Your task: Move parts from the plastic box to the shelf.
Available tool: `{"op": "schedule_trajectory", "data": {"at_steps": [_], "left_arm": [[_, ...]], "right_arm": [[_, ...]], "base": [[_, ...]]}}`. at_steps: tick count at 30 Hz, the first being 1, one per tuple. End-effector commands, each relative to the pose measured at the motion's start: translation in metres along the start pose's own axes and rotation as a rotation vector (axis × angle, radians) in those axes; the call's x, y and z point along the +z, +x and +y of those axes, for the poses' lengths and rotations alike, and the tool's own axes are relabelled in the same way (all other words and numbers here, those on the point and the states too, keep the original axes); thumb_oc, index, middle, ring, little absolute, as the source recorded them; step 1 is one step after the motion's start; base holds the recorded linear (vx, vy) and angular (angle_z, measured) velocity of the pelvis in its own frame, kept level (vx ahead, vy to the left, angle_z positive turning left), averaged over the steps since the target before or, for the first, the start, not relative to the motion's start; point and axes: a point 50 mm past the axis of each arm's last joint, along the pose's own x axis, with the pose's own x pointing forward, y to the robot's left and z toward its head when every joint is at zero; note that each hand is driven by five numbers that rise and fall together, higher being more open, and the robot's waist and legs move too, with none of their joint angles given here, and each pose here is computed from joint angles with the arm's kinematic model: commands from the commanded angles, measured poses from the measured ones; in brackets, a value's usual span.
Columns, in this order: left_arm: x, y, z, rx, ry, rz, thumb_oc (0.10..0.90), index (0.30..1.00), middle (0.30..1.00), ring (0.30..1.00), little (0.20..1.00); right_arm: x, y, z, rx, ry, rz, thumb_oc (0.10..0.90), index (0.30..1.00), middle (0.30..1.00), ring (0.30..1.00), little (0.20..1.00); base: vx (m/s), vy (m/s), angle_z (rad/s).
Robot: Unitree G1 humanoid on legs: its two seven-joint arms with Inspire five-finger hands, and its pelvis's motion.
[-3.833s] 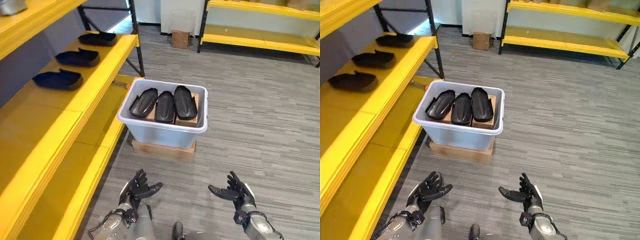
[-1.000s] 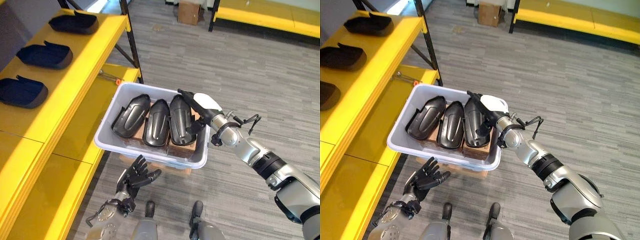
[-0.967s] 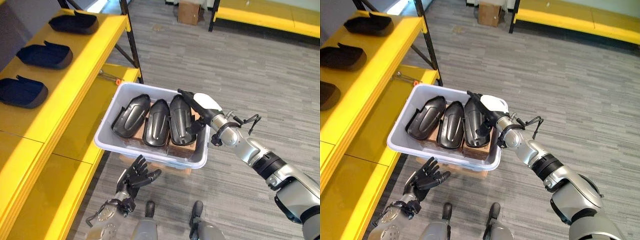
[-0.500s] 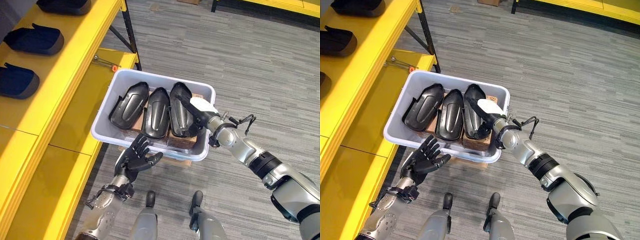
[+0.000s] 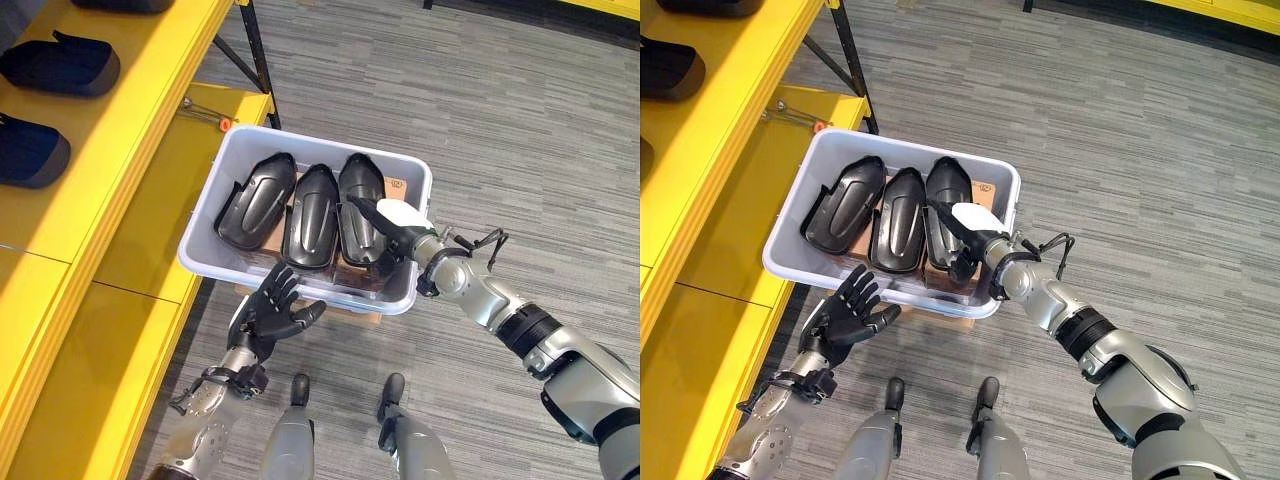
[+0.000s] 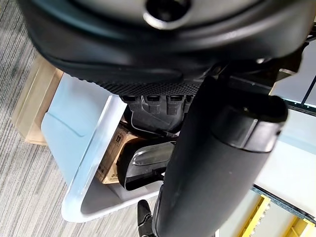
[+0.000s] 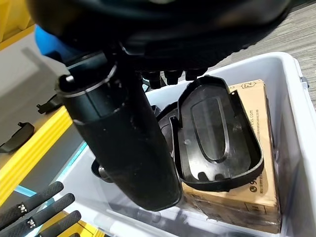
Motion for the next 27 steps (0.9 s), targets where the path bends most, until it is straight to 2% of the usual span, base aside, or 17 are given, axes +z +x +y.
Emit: {"op": "schedule_trajectory", "data": {"at_steps": [1,27], "left_arm": [[0.045,-0.003,-0.011,-0.093,0.037,-0.22,0.9,1.0,1.0,1.0,1.0],[0.062,0.004,-0.021,-0.115,0.035,-0.297,0.9,1.0,1.0,1.0,1.0]], "right_arm": [[0.042,0.008,-0.049,-0.133,-0.08,-0.19,0.9,1.0,1.0,1.0,1.0],[0.037,0.018,-0.073,-0.229,-0.186,-0.114,0.9,1.0,1.0,1.0,1.0]], "base": [[0.0,0.0,0.0],[0.0,0.002,0.0]]}}
